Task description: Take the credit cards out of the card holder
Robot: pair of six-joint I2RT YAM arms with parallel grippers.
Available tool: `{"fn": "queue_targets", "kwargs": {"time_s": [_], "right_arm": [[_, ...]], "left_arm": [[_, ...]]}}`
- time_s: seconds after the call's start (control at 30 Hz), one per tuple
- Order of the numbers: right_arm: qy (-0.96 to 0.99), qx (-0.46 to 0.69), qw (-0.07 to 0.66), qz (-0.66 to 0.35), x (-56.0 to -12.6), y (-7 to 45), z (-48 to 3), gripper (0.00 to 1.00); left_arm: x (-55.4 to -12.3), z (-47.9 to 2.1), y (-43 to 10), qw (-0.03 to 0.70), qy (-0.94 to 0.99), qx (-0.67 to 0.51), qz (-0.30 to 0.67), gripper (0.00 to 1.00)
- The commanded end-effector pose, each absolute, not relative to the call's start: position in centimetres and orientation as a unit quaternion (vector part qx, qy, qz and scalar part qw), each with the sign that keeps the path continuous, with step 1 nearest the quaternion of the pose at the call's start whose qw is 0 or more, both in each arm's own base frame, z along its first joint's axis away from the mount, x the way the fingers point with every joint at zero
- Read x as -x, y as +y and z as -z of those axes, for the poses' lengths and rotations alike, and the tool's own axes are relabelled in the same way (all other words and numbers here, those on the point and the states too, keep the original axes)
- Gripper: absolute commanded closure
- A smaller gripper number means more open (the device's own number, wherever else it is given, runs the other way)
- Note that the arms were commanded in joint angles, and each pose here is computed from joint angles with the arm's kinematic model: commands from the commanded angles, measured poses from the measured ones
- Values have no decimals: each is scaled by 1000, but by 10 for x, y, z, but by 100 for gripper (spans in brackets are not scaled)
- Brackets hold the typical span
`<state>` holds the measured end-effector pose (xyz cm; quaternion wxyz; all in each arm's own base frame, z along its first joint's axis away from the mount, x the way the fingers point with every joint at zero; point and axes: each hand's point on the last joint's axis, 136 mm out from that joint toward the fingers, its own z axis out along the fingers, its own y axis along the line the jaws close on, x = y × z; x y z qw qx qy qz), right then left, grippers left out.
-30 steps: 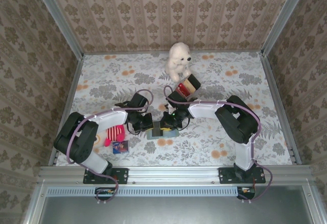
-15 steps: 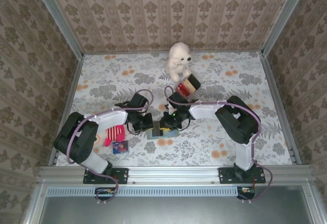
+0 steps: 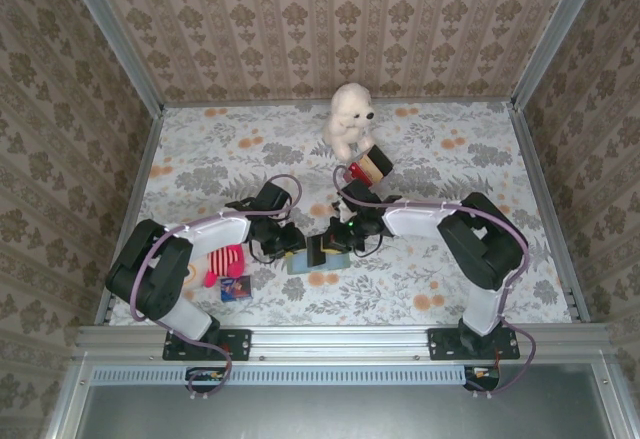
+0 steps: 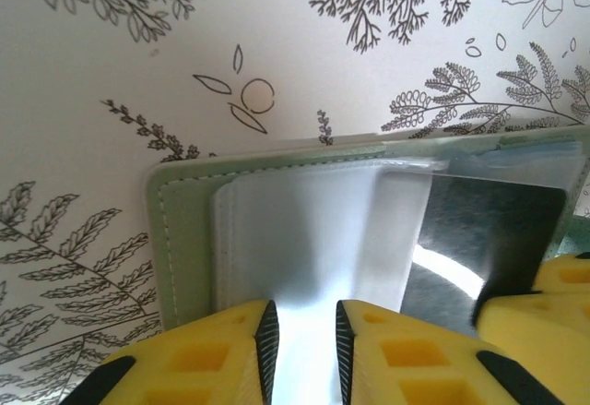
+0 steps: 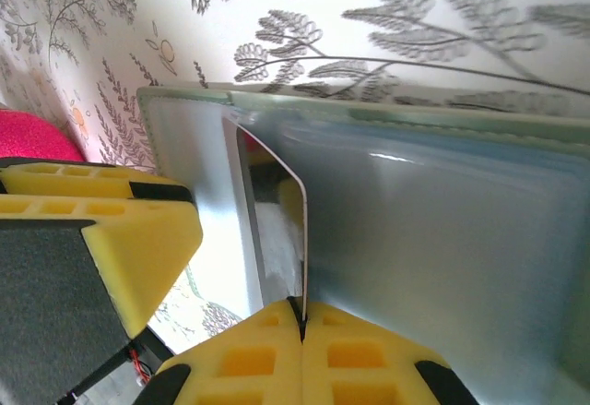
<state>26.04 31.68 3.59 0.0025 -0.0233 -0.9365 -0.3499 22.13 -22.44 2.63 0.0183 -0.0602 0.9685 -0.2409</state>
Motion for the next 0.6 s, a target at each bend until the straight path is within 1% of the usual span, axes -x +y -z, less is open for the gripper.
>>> {"fn": "queue_targets", "kwargs": {"time_s": [0.0, 0.13, 0.3, 0.43, 0.57], "right_arm": [[-952, 24, 1, 305, -253, 288, -33, 100], [-938, -18, -27, 345, -261, 289, -66, 100], [-905, -52, -97, 412, -286, 281, -128, 100], [-871, -62, -133, 470, -302, 274, -170, 100], [-834, -69, -146, 528, -312, 277, -204, 100]], "left_arm": [[-214, -28, -221, 8, 972, 50, 230, 68], [-230, -56, -228, 44, 963, 41, 261, 56], [-252, -97, -218, 89, 943, 49, 317, 42], [-268, -138, -218, 131, 911, 47, 388, 31], [-274, -186, -236, 162, 866, 23, 472, 24]]}}
